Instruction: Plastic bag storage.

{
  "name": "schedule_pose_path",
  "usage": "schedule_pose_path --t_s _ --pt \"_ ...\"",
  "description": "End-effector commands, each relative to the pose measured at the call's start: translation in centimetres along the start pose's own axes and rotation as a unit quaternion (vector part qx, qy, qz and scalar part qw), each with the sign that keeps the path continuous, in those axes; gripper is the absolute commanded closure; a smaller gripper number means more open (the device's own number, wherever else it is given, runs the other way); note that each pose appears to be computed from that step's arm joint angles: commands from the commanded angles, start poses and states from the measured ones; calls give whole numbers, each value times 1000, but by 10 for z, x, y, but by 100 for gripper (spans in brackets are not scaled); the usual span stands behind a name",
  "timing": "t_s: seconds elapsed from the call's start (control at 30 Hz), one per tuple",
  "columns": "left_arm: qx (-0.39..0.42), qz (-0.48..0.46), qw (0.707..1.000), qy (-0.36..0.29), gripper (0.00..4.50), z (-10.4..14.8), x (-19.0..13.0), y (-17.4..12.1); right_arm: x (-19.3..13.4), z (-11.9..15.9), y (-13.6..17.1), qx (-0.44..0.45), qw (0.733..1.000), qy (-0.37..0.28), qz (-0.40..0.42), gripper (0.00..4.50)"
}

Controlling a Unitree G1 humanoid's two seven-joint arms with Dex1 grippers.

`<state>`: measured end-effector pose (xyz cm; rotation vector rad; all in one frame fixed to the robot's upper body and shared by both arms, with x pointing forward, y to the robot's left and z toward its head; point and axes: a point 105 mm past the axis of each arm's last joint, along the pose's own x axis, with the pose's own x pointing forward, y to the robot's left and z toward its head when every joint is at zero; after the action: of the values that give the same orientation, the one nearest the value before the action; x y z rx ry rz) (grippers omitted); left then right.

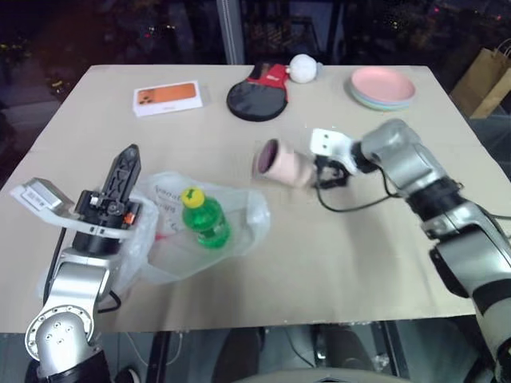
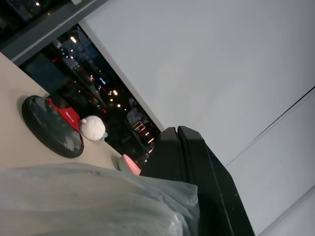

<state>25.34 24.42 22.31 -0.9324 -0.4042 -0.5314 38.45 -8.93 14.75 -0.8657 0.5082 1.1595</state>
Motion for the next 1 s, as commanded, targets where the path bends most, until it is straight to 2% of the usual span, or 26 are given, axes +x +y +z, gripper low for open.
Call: schedule_pose_path --t_s 0.03,0.17,0.4,0.47,0.53,0.6,0.73,0.93,1.0 --pt "10 -21 1000 -3 450 2 4 -12 -35 -4 8 -25 1000 2 7 99" --pt "8 -20 1000 -1 450 0 5 -11 -58 2 -3 -14 999 -12 -35 99" --pt "8 -24 1000 3 450 -1 7 -12 -106 30 -38 -49 989 -37 -132 99" --pt "8 -24 1000 3 450 -1 7 -11 -113 42 -46 -56 985 -57 -153 99" --pt "7 -23 1000 4 450 -2 7 -11 -115 64 -60 -49 976 -103 -185 99" --pt "6 -24 1000 7 450 -4 8 -10 -110 76 -75 -37 967 -130 -216 99" --pt "4 -28 1000 5 450 -5 10 -10 -83 77 -90 23 961 -169 -217 99" --pt "5 -31 999 6 450 -6 11 -10 -44 37 -104 195 936 -192 -224 99" --pt "6 -31 1000 3 450 -5 11 -10 -38 27 -106 252 913 -214 -239 99"
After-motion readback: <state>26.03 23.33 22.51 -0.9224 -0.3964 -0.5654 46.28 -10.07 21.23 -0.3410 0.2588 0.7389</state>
